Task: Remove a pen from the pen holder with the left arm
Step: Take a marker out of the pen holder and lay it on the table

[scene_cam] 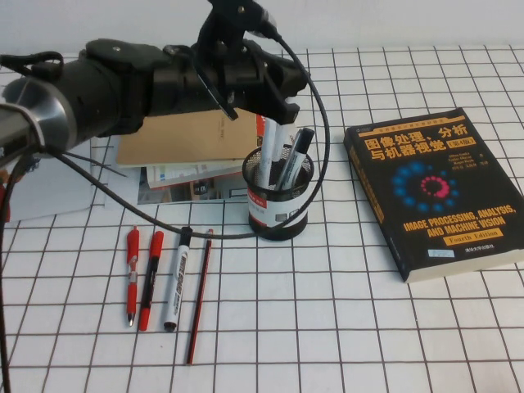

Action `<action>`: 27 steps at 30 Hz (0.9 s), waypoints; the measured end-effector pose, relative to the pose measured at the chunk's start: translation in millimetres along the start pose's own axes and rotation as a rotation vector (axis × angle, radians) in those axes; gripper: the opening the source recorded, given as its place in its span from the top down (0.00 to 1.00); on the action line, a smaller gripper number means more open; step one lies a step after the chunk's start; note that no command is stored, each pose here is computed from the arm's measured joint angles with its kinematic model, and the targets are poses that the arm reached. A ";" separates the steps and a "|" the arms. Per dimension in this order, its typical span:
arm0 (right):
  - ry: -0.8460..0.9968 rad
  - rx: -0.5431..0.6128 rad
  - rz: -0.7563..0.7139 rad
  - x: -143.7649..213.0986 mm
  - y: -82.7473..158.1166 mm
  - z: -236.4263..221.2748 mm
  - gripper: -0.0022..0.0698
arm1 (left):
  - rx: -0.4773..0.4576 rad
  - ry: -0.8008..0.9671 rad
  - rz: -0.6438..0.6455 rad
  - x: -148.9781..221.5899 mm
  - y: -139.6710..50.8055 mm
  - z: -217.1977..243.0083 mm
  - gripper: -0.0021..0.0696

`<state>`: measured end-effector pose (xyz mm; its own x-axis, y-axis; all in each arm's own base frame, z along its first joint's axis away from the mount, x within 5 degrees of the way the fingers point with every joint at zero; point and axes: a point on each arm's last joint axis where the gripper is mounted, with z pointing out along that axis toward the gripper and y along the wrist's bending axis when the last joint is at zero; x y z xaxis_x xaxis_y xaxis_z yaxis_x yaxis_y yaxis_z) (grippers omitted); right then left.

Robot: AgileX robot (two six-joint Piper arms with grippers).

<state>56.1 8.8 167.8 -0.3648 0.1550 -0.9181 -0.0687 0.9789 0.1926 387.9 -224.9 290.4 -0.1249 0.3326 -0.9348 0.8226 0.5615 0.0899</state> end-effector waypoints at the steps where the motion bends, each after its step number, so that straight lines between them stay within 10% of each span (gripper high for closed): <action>1: 0.000 0.000 0.000 0.0 0.0 0.0 0.99 | -0.004 -0.018 -0.004 -5.6 0.0 -3.0 0.82; 17: 0.000 0.000 0.000 0.0 0.0 0.0 0.99 | -0.080 -0.184 -0.058 -80.6 -13.9 -77.7 0.82; 27: 0.000 0.000 0.000 0.0 0.0 0.0 0.99 | -0.138 0.454 -0.118 -38.9 -20.4 -110.1 0.82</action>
<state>56.1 8.8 167.8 -0.3648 0.1550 -0.9181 -0.0687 0.9789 0.1926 314.9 -165.9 362.8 -0.4678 0.5401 -0.6996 0.7109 0.7002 0.0652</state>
